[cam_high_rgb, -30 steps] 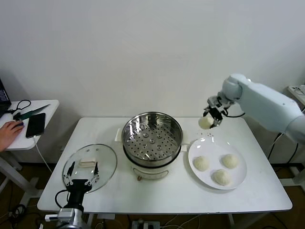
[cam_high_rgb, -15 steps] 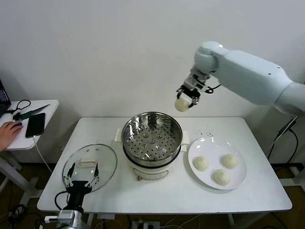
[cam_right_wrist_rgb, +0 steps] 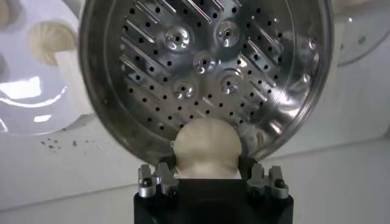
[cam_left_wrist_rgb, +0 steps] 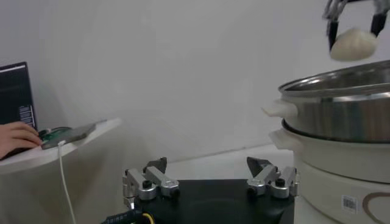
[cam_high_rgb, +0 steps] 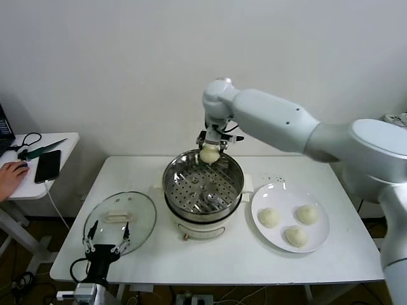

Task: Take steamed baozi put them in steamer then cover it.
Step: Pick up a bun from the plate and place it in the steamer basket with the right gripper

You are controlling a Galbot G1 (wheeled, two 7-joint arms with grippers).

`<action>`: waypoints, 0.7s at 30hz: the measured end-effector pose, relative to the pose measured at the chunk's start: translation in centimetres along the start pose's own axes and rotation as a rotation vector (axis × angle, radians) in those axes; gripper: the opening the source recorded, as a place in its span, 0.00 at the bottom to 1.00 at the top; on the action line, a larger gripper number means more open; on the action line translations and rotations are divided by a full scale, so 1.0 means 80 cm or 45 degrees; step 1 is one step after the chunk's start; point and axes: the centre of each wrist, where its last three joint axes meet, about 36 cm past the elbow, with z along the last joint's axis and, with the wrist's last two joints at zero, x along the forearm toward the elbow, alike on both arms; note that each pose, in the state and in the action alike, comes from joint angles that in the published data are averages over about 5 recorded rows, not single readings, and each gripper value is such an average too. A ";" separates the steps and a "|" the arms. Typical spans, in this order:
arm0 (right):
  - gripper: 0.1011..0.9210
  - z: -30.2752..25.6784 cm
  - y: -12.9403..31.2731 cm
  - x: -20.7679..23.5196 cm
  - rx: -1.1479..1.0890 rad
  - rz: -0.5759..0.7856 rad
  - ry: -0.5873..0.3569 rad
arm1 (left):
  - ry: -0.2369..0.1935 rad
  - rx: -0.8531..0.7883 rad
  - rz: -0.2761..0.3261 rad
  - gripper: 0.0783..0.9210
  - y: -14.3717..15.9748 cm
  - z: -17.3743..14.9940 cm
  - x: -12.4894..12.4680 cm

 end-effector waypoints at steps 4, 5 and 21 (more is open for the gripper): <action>0.70 -0.011 -0.007 -0.022 0.046 -0.024 -0.005 | 0.004 -0.002 0.000 0.88 0.001 0.001 0.000; 0.70 -0.013 -0.008 -0.027 0.054 -0.029 -0.007 | 0.006 -0.002 0.001 0.88 0.001 0.002 0.000; 0.78 -0.033 -0.011 -0.079 0.119 -0.055 -0.035 | 0.020 -0.004 0.006 0.88 -0.004 0.005 -0.001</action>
